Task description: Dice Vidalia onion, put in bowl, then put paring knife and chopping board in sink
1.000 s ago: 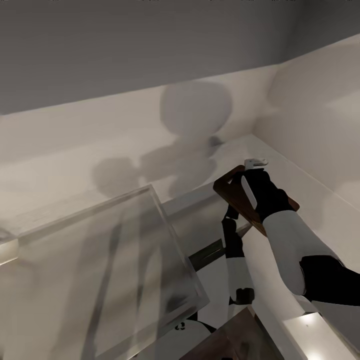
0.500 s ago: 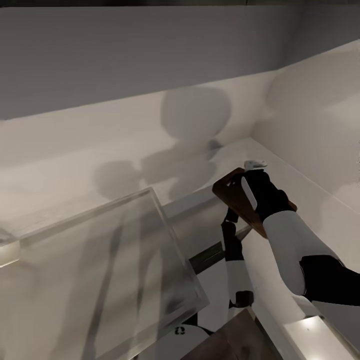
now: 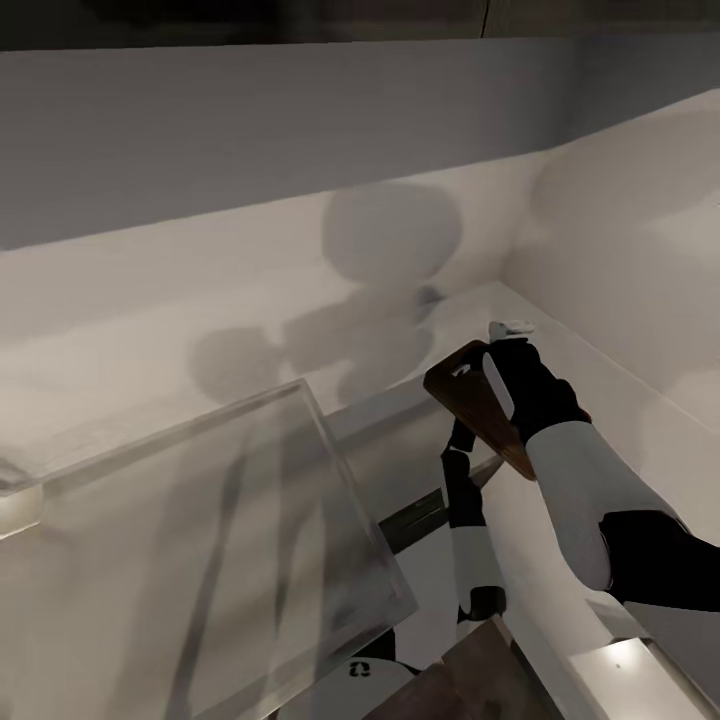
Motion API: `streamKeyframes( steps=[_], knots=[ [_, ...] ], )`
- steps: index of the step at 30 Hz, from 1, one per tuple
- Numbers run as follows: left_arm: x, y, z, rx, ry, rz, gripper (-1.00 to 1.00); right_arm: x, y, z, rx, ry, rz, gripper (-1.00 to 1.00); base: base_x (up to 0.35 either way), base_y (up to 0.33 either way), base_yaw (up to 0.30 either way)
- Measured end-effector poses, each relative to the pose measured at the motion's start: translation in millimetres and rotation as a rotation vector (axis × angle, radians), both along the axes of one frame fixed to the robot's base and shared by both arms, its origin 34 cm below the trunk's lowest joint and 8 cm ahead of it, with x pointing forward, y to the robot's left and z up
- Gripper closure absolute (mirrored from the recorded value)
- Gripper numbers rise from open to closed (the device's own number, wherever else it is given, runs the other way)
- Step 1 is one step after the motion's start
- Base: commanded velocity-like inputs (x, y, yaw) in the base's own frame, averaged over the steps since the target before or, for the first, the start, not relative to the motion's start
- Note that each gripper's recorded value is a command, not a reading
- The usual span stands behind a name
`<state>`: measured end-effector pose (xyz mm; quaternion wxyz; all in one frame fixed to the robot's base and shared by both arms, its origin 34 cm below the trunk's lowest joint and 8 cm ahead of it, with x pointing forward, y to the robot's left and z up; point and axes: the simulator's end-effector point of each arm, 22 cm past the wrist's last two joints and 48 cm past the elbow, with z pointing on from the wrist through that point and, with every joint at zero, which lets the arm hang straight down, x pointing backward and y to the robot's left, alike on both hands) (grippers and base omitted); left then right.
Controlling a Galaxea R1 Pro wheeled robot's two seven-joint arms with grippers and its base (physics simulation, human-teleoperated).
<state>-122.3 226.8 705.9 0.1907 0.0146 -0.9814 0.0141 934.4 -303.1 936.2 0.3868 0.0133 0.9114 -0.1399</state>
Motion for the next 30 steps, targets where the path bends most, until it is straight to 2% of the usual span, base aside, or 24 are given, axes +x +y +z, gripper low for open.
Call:
streamKeyframes(
  steps=[11, 17, 27, 30],
  knots=[
    [-2.7, -0.7, 2.4, -0.001, 0.010, 0.001, -1.00, -0.2, 0.9, -3.9, 0.003, 0.011, -0.001, -1.00, 0.000, 0.000, 0.000],
    [-3.6, -1.2, 2.9, -0.001, 0.012, 0.001, -1.00, 14.3, 0.7, 43.6, 0.005, -0.083, -0.001, -1.00, 0.000, 0.000, 0.000],
    [-3.1, -4.4, 2.9, -0.006, 0.011, 0.003, -1.00, 17.6, -6.0, 89.5, 0.001, -0.113, -0.015, -1.00, 0.000, 0.000, 0.000],
    [-3.3, -4.8, 2.9, -0.006, 0.012, 0.003, -1.00, 26.5, -7.0, 115.0, 0.000, -0.116, -0.019, -1.00, 0.000, 0.000, 0.000]
  ],
)
